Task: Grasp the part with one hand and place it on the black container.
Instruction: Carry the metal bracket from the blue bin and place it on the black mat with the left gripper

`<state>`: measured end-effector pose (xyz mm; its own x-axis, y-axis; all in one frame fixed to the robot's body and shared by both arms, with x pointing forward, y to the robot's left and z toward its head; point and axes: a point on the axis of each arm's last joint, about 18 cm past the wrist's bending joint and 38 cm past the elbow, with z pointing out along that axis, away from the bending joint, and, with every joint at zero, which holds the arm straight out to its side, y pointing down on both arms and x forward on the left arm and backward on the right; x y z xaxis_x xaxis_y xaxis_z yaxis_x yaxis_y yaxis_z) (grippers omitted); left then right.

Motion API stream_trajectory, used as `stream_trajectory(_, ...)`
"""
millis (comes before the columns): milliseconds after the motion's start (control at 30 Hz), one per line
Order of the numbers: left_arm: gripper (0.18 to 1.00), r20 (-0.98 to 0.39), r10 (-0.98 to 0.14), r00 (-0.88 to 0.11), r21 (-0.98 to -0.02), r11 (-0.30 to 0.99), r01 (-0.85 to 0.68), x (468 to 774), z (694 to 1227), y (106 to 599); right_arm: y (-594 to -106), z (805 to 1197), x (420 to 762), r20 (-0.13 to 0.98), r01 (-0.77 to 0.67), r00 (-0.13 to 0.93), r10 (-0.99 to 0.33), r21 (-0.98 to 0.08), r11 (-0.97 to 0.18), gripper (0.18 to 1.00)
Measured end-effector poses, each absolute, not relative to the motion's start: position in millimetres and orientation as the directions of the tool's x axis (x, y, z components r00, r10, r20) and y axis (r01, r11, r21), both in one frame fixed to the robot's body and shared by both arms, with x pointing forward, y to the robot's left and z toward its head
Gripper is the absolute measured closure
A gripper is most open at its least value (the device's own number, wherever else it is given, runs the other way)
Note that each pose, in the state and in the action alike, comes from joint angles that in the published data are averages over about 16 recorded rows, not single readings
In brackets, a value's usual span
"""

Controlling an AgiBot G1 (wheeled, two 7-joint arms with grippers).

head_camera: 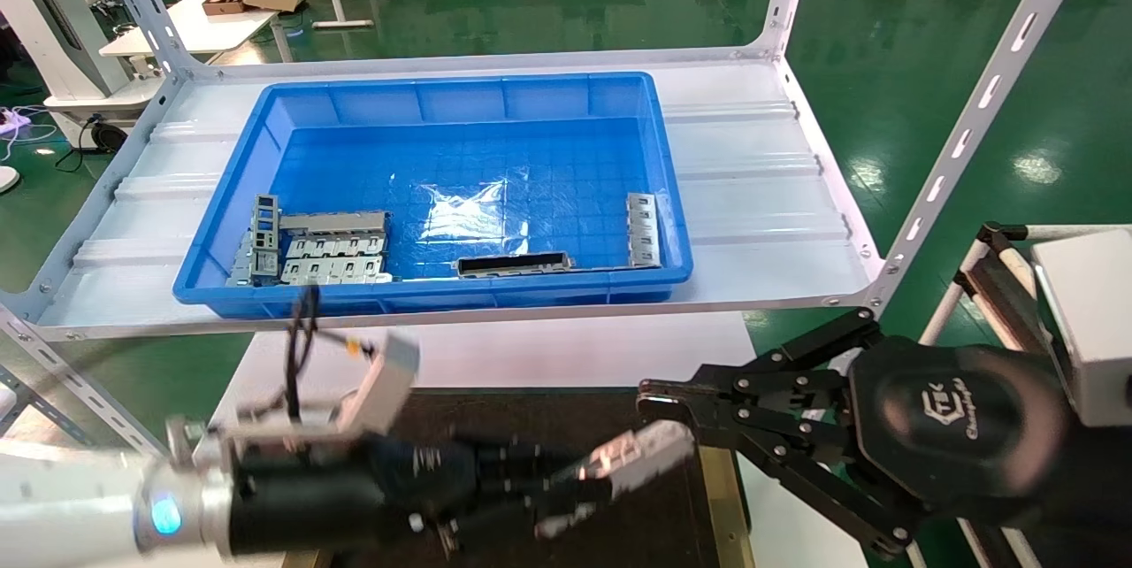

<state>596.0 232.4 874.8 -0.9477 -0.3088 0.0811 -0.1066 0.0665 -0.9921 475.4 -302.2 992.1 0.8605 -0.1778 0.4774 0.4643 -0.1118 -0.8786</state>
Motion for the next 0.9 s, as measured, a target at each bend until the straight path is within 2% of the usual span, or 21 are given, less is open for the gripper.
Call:
stream_trajectory(267,0.863,0.210,-0.483,-0.850,-0.972,-0.014,-0.233,600,806,228,-302,992,475,0.477,0.464,0.861,-0.178,-0.879,-0.112,0.988)
stream_trajectory(567,0.863,0.319,-0.708,-0.630,-0.942,-0.163,-0.294,625,749,218,-302,992,475,0.477,0.464,0.861,-0.178,-0.879,-0.112,0.988)
stream_trajectory(900,0.863,0.406,-0.804,-0.434,-0.907,-0.297,-0.300,654,722,189,-302,992,475,0.477,0.464,0.861,-0.178,-0.879,-0.112,0.988)
